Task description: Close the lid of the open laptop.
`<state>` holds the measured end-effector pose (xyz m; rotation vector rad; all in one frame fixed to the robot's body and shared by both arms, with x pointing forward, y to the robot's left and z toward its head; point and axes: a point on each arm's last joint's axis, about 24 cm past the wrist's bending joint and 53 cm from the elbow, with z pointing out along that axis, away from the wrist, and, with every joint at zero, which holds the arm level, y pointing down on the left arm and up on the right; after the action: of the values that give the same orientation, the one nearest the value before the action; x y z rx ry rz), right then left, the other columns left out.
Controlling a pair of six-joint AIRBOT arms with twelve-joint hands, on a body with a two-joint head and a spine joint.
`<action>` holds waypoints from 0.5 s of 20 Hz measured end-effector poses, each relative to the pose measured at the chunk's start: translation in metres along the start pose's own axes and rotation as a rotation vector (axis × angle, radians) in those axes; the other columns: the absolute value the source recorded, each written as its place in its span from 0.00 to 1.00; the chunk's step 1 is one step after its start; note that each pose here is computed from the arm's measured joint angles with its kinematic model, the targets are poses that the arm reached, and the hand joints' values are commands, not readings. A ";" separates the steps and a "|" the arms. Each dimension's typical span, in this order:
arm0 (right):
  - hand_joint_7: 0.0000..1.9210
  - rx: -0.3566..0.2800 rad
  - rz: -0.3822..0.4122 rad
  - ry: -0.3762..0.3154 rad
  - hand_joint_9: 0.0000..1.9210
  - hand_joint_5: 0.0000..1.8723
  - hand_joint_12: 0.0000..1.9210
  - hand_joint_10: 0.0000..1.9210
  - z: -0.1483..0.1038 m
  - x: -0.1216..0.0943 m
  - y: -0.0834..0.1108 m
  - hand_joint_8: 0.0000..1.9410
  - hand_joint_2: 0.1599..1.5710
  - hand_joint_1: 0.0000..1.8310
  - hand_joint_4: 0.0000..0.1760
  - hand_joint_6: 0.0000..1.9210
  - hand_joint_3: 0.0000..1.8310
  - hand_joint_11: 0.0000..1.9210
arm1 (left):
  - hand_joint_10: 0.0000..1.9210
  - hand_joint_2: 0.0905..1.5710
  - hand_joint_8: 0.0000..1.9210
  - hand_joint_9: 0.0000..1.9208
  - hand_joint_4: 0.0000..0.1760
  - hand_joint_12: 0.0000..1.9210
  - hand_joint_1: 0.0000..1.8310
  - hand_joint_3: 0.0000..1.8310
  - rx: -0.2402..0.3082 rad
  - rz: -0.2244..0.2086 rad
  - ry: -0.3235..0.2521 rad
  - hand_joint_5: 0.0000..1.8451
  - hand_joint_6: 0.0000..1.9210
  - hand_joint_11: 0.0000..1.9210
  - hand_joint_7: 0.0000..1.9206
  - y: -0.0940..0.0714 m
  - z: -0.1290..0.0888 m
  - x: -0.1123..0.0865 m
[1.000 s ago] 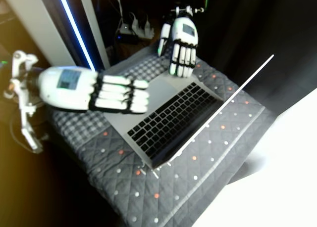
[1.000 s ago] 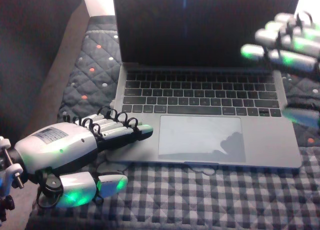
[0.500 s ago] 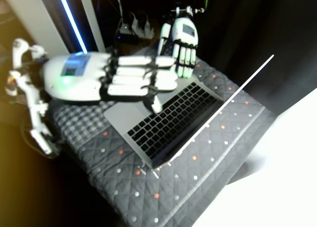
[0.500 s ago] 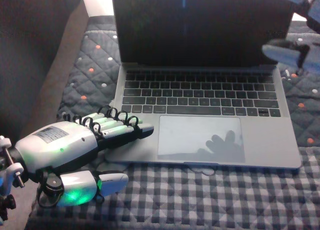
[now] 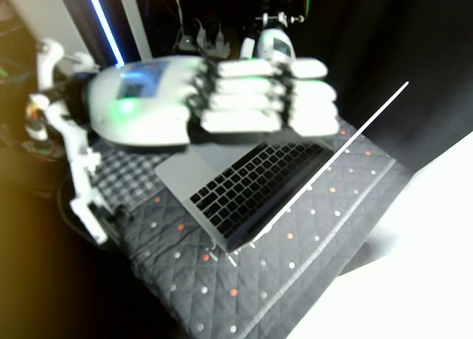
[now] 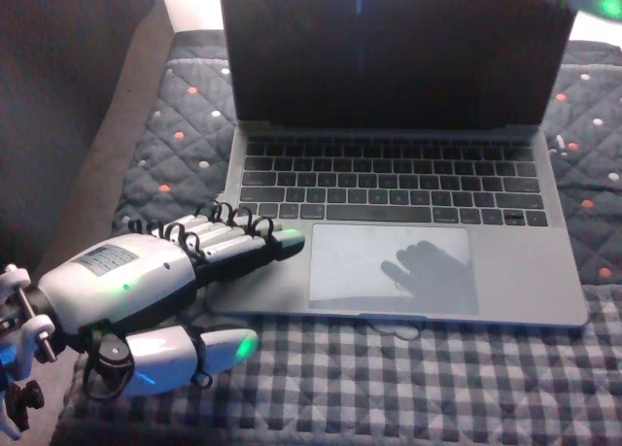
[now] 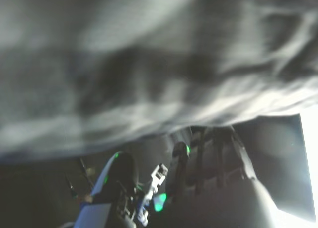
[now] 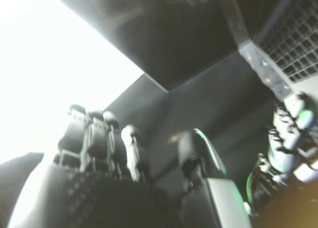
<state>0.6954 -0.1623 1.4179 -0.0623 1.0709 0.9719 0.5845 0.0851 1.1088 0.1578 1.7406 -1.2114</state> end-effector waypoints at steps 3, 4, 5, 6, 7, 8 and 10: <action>0.00 0.087 0.014 0.044 0.00 0.00 0.27 0.00 0.006 0.011 -0.025 0.00 0.88 0.26 0.65 0.00 0.00 0.00 | 0.00 0.88 0.00 0.05 0.27 0.29 0.27 0.00 0.003 -0.010 -0.008 0.09 0.00 0.00 0.07 -0.001 0.001 -0.001; 0.00 0.125 0.003 0.058 0.00 0.00 0.27 0.00 0.006 0.015 -0.034 0.00 0.88 0.23 0.48 0.00 0.00 0.00 | 0.00 0.88 0.00 0.05 0.31 0.26 0.25 0.00 0.006 -0.013 -0.010 0.08 0.00 0.00 0.06 -0.002 0.001 0.000; 0.00 0.170 -0.025 0.071 0.00 0.00 0.30 0.00 0.005 0.019 -0.043 0.00 0.87 0.23 0.39 0.00 0.00 0.00 | 0.00 0.89 0.00 0.04 0.38 0.25 0.24 0.00 0.007 -0.015 -0.010 0.08 0.00 0.00 0.06 -0.002 0.001 0.000; 0.00 0.193 -0.039 0.096 0.00 0.00 0.23 0.00 0.005 0.026 -0.049 0.00 0.88 0.27 0.25 0.00 0.00 0.00 | 0.00 0.89 0.00 0.04 0.42 0.22 0.22 0.00 0.007 -0.016 -0.009 0.07 0.00 0.00 0.05 -0.002 0.001 0.000; 0.00 0.197 -0.039 0.112 0.00 0.00 0.22 0.00 0.006 0.030 -0.050 0.00 0.88 0.27 0.32 0.00 0.00 0.00 | 0.00 0.90 0.00 0.03 0.41 0.21 0.21 0.00 0.008 -0.017 -0.009 0.07 0.00 0.00 0.05 -0.002 0.001 0.000; 0.00 0.198 -0.035 0.126 0.00 0.00 0.34 0.00 0.008 0.036 -0.050 0.00 0.86 0.29 0.40 0.00 0.00 0.00 | 0.00 0.89 0.00 0.04 0.32 0.25 0.25 0.00 0.007 -0.017 -0.007 0.08 0.00 0.00 0.06 -0.002 0.001 0.000; 0.00 0.193 -0.029 0.141 0.05 0.00 0.69 0.02 0.011 0.044 -0.047 0.00 0.85 0.30 0.11 0.00 0.00 0.00 | 0.00 0.88 0.00 0.04 0.33 0.23 0.26 0.00 0.008 -0.019 -0.004 0.08 0.00 0.00 0.06 -0.002 0.001 0.001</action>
<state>0.7412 -0.1573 1.3722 0.0119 1.2862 0.8439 0.5836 0.0826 1.1093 0.1432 1.7374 -1.2316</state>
